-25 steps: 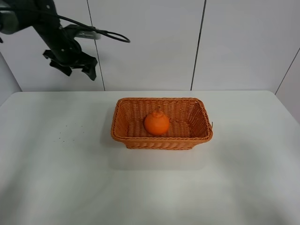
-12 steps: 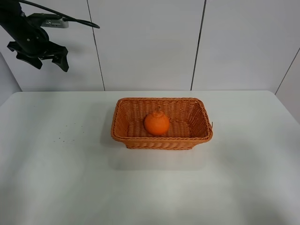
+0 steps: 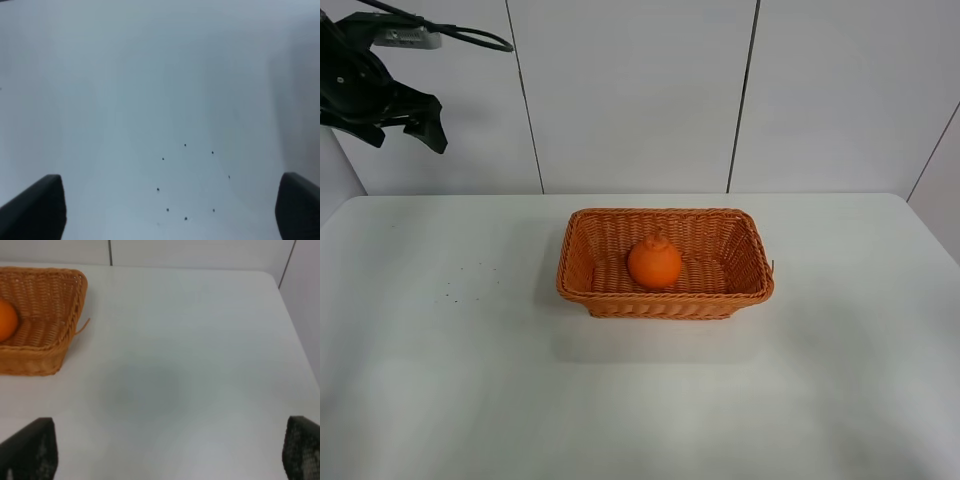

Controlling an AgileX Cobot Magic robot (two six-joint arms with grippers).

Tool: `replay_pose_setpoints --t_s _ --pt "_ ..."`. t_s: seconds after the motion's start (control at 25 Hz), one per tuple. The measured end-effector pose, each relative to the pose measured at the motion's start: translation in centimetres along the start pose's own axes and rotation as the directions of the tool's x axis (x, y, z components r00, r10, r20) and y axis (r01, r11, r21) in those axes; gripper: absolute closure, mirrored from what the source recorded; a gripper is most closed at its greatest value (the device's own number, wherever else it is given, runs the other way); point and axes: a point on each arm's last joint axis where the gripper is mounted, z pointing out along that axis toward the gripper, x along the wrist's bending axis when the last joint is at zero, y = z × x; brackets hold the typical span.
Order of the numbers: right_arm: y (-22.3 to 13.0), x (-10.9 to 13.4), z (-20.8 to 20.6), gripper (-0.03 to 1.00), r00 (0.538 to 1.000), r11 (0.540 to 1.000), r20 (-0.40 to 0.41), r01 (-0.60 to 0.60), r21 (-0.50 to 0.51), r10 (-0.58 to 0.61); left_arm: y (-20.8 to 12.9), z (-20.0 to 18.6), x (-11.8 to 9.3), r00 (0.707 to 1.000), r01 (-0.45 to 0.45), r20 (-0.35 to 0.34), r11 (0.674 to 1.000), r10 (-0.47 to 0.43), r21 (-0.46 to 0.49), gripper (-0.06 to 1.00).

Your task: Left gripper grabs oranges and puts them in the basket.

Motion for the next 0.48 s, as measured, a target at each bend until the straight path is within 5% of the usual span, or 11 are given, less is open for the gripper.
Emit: replay_pose_setpoints --t_s 0.48 --pt "0.0 0.0 0.0 0.27 1.0 1.0 0.0 0.0 0.0 0.0 -10.3 -7.3 -1.9 0.999 -0.004 -0.039 0.978 -0.004 -0.208 0.01"
